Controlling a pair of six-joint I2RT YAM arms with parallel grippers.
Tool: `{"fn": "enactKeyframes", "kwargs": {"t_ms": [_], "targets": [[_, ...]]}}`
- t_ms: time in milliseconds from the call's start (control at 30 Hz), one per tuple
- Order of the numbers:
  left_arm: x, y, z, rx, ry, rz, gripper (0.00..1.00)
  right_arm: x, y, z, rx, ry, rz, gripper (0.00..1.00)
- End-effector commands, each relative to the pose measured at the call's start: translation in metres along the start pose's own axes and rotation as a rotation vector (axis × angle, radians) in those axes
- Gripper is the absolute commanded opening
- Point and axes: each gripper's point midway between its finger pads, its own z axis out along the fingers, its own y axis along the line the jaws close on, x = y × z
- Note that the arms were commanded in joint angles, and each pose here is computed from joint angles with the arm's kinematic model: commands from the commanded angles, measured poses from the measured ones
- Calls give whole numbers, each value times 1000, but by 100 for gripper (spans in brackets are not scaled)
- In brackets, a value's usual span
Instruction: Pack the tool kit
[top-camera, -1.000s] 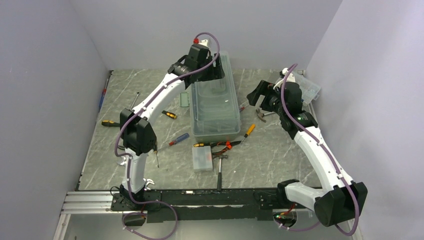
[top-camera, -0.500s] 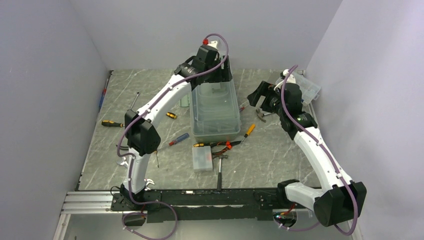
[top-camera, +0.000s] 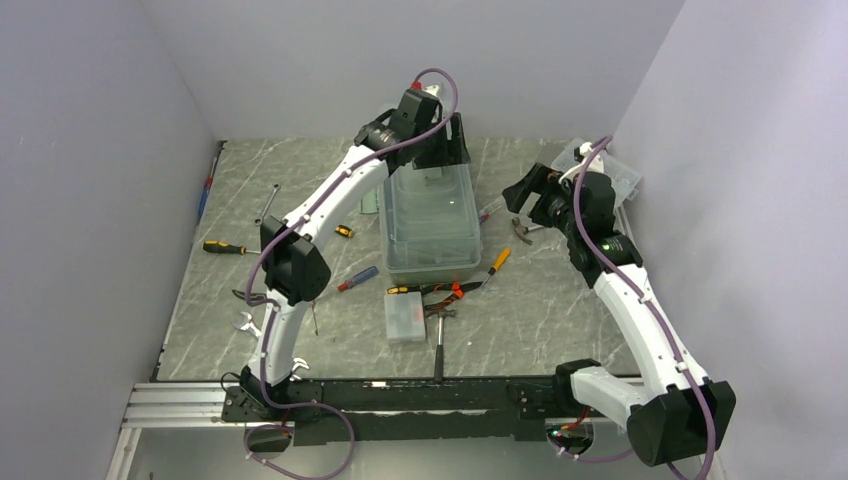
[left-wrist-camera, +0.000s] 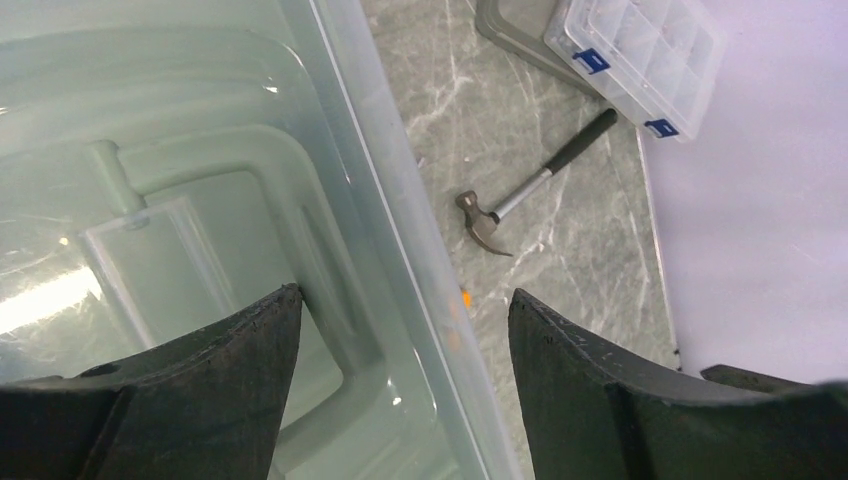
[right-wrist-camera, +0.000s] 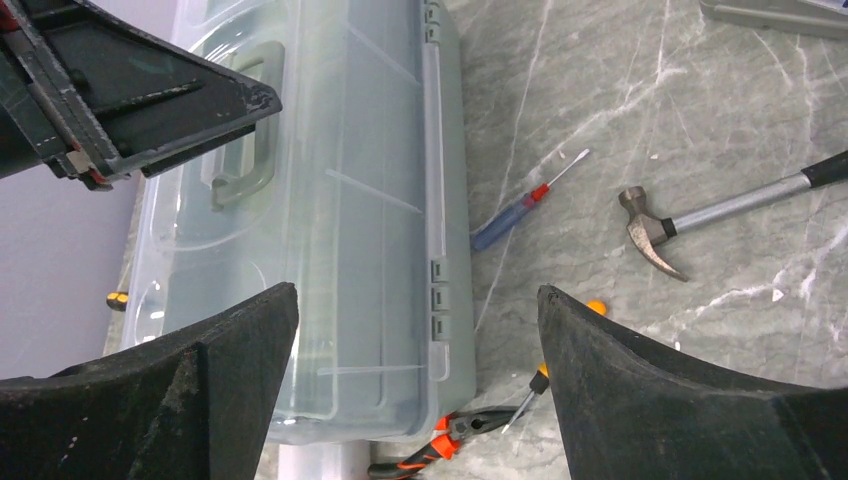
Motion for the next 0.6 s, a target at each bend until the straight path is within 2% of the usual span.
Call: {"fn": "enactKeyframes", "kwargs": {"t_ms": [0, 167, 333, 567], "targets": [[23, -22, 0, 124, 116, -95, 77, -15, 9, -4, -50, -58, 22, 91], [28, -48, -6, 311, 174, -185, 77, -13, 10, -5, -63, -49, 29, 91], [20, -53, -18, 447, 184, -275, 75, -11, 12, -5, -87, -40, 39, 91], [1, -53, -31, 536, 142, -307, 70, -9, 44, 3, -288, 43, 42, 87]]}}
